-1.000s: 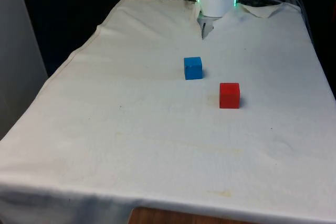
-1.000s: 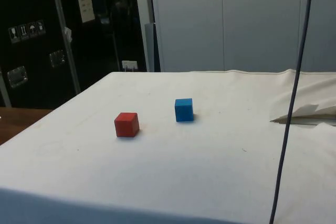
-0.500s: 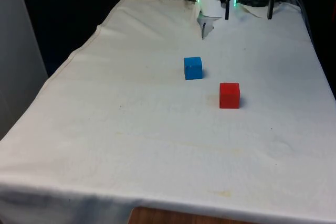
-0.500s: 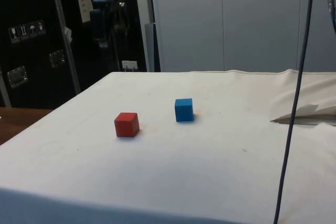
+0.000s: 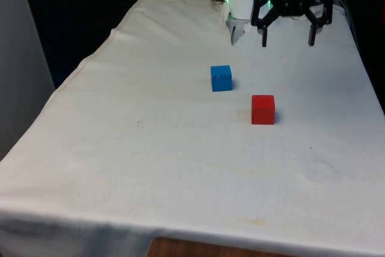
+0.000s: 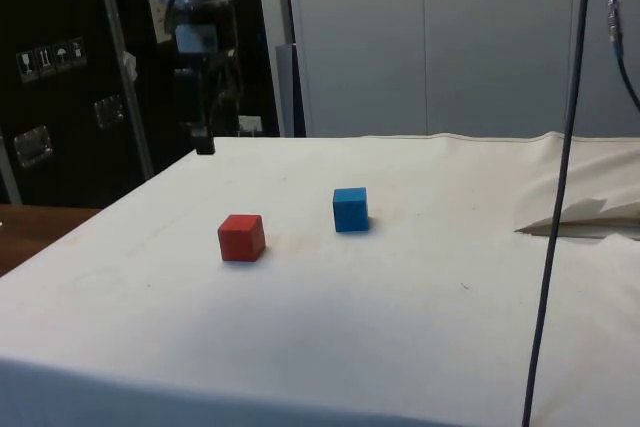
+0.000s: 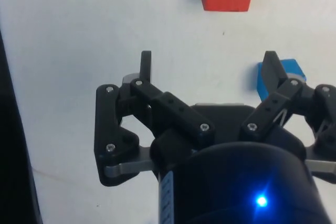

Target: Stack the two cubes.

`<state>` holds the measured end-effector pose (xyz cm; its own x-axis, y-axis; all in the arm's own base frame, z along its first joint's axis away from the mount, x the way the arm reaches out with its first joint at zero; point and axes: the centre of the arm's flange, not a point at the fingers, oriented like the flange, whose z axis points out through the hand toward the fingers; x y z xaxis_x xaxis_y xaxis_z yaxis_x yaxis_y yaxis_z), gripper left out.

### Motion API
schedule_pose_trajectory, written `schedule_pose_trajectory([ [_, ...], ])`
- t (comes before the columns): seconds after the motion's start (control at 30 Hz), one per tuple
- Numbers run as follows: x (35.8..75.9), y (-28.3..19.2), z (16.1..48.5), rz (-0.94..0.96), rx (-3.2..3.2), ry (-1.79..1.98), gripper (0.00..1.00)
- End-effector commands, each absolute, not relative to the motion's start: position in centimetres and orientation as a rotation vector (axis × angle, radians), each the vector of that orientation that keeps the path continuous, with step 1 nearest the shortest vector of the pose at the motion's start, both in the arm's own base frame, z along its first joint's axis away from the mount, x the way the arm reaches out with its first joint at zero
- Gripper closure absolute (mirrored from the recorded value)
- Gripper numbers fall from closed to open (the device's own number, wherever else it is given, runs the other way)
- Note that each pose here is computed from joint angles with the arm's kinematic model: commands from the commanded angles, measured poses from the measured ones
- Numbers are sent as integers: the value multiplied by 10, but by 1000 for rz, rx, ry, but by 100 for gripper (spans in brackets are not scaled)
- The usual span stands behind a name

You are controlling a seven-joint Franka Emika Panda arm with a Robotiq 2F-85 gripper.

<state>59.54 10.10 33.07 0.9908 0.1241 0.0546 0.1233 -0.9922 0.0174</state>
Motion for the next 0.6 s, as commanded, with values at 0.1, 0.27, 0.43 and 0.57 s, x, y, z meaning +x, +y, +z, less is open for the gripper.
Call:
schedule_pose_trajectory([
  [0.1,596,99,315,103,3118,202,0],
  [0.27,596,93,299,101,3118,199,0],
  [0.43,595,90,290,85,3119,197,0],
  [0.57,597,82,273,94,3119,192,0],
])
